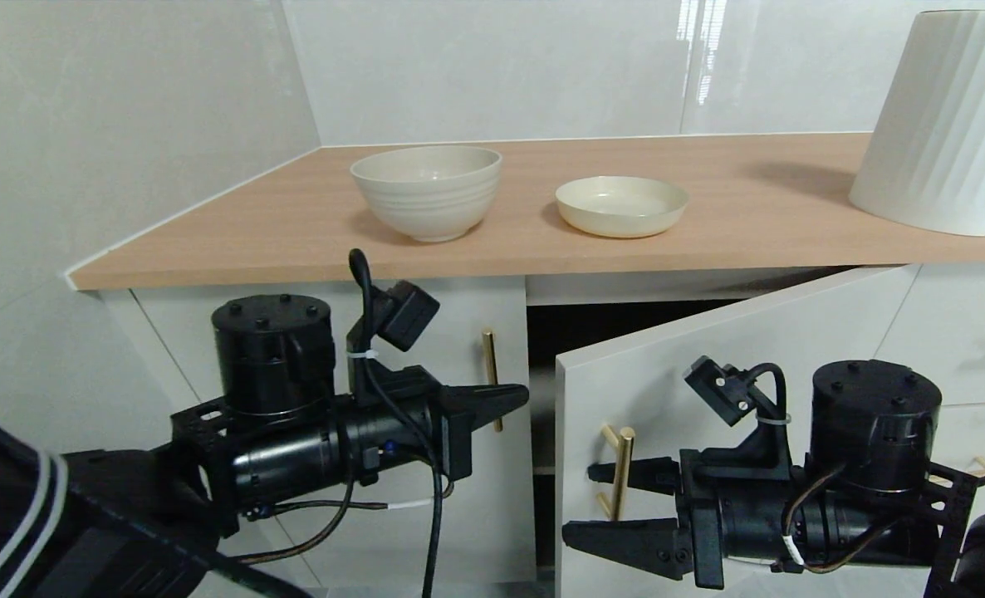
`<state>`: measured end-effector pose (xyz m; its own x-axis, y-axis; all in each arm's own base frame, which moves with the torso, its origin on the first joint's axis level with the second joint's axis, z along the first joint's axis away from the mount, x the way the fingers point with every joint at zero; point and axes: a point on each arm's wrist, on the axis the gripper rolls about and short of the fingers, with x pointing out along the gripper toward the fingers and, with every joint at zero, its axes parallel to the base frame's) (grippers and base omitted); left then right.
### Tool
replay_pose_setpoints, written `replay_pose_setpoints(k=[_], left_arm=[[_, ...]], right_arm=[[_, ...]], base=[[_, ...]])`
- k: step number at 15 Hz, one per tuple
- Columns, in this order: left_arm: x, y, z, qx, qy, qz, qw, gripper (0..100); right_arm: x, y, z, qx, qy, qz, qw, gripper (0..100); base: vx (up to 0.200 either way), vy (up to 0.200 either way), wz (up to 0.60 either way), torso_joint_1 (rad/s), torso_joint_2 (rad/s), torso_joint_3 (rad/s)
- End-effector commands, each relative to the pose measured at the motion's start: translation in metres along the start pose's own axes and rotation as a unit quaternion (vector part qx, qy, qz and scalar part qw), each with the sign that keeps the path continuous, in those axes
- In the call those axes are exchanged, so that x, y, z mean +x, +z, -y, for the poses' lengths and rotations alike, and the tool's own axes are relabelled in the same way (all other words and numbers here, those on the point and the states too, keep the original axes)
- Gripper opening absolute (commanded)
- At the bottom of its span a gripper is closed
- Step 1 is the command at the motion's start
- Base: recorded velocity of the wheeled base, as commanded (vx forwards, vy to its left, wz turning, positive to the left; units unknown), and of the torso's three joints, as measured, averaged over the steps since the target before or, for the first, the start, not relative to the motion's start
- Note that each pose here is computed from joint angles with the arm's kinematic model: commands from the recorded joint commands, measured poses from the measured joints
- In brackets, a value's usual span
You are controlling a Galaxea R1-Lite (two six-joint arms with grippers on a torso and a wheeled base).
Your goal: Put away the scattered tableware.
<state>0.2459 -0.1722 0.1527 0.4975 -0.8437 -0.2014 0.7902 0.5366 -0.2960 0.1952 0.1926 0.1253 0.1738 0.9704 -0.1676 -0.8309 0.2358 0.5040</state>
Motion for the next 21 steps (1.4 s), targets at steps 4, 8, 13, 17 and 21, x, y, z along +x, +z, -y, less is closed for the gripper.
replay_pose_setpoints(k=[4, 8, 13, 17, 21], left_arm=[[0.03, -0.008, -0.012, -0.007, 0.0, -0.02, 0.9998, 0], [0.049, -0.023, 0.003, -0.004, -0.018, -0.041, 0.999, 0], [0.048, -0.029, 0.016, -0.002, -0.027, -0.052, 0.9983, 0], [0.049, -0.03, 0.016, -0.004, -0.03, -0.053, 0.9981, 0], [0.063, -0.03, 0.017, 0.001, -0.041, -0.051, 0.9979, 0]], right_arm=[[0.0, -0.006, 0.002, -0.003, -0.006, -0.009, 1.0, 100], [0.001, -0.007, 0.005, -0.001, -0.008, -0.013, 1.0, 100], [0.001, -0.008, 0.009, -0.001, -0.015, -0.013, 1.0, 100], [-0.001, -0.007, 0.011, -0.005, -0.018, -0.011, 1.0, 100], [-0.016, 0.004, 0.023, -0.005, -0.049, 0.016, 0.999, 100]], base=[[0.0, 0.0, 0.0, 0.0, 0.0, 0.0], [0.0, 0.0, 0.0, 0.0, 0.0, 0.0], [0.0, 0.0, 0.0, 0.0, 0.0, 0.0], [0.0, 0.0, 0.0, 0.0, 0.0, 0.0], [0.0, 0.0, 0.0, 0.0, 0.0, 0.0]])
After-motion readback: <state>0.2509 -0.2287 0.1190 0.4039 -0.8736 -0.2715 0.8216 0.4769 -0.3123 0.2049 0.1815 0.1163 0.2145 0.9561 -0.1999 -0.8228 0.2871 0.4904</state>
